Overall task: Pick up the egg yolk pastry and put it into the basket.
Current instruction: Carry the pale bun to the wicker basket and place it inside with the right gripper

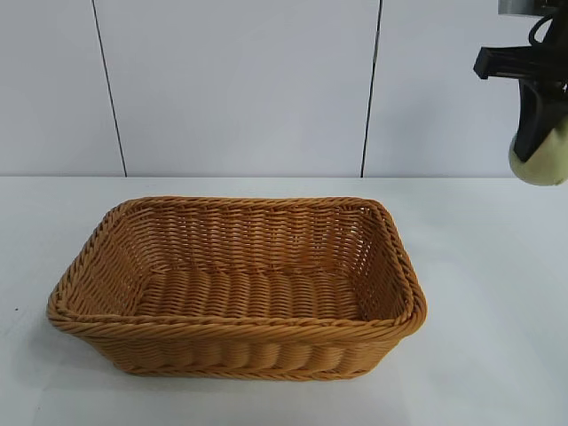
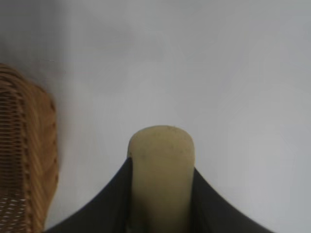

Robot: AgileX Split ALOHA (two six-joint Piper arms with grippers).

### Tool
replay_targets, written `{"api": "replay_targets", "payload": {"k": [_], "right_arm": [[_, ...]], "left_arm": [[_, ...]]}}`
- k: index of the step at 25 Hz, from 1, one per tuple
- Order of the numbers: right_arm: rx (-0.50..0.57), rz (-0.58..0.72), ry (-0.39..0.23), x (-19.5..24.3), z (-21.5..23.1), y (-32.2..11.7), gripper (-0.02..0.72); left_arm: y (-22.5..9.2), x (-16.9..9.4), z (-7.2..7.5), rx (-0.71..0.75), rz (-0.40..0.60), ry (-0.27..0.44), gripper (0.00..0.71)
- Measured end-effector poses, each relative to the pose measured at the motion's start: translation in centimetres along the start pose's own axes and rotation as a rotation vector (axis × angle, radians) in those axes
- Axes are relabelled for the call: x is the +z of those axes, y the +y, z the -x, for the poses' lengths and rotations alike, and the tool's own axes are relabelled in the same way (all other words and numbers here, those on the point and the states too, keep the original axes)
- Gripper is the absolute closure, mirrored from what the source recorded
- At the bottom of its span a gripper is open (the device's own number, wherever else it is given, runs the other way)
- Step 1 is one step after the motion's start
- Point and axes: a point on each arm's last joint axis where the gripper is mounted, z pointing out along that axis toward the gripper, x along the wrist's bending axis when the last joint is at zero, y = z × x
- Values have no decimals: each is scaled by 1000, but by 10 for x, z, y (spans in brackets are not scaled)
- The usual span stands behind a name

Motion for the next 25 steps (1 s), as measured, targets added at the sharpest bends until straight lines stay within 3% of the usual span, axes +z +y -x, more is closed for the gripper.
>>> {"api": "replay_targets", "payload": {"k": [7,13,20,25], "right_arm": [[-153,24,71,4,-63,-14,513],[-286,97,176,3,-138,-41,513],[-341,216,301,0,-192,-62,513],[-369,210,314,25,-211,-69,513]], "left_arm": [[0,0,0,0,0,0,18],[0,0,0,0,0,0,18],[0,0,0,0,0,0,18],[0,0,0,0,0,-1,18]]}}
